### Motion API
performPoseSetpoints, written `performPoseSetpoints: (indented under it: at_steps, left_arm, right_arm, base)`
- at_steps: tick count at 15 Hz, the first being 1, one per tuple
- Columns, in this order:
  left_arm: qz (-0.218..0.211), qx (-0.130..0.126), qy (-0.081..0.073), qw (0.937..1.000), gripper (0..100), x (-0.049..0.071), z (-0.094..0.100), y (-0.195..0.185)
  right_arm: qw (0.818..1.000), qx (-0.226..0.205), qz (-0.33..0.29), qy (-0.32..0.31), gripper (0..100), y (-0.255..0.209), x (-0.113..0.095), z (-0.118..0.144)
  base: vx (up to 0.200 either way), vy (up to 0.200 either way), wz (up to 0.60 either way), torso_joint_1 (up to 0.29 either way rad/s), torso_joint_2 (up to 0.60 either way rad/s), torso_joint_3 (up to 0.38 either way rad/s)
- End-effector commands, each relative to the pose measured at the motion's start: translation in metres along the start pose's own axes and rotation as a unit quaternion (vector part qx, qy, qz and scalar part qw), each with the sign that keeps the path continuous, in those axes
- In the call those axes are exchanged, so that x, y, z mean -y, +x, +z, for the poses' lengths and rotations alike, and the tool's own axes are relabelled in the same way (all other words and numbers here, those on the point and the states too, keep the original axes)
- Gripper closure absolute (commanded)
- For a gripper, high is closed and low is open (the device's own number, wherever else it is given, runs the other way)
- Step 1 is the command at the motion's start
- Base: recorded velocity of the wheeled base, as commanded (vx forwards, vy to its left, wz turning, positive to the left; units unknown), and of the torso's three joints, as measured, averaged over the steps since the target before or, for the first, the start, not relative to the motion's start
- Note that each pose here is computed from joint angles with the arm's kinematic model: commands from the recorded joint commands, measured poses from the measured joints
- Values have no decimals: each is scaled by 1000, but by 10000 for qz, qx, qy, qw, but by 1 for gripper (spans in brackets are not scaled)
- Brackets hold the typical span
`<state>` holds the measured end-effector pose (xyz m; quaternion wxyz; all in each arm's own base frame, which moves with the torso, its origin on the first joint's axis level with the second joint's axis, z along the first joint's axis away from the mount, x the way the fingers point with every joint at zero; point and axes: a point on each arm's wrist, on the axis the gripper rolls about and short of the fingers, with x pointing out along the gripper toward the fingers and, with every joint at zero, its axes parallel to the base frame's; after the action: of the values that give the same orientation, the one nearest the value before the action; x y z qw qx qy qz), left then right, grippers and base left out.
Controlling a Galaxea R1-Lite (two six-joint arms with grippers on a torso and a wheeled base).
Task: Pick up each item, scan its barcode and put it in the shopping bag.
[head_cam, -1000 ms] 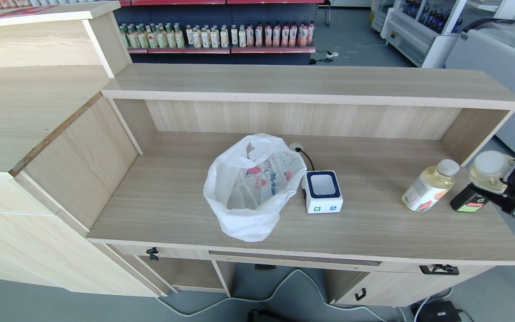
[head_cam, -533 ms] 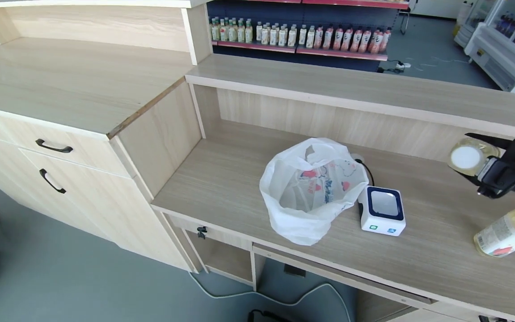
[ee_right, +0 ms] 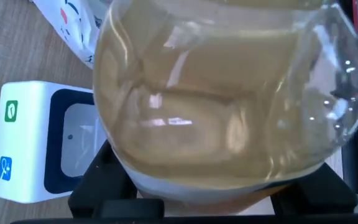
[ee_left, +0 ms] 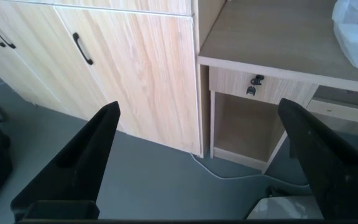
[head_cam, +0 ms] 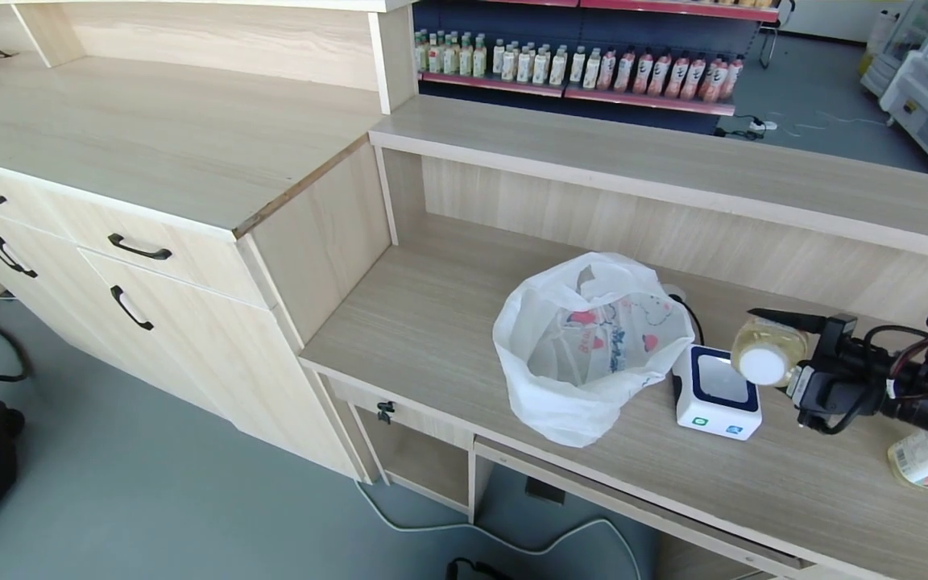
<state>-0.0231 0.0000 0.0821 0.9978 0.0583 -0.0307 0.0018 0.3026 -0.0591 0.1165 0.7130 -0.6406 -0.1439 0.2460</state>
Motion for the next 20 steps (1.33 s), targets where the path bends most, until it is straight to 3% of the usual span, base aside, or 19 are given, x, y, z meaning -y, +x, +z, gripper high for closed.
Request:
performPoseSetpoints:
  at_steps: [1,20]
  left_arm:
    - [0,-1,-1,10000,0,0,0,0]
    - [0,-1,-1,10000,0,0,0,0]
  right_arm:
    - [9999,63,123,95,100,3,-10,-3]
    - [9995,247,162,57,100,19,-36,-16]
  base:
    - [0,0,0,0,0,0]
    - [0,0,0,0,0,0]
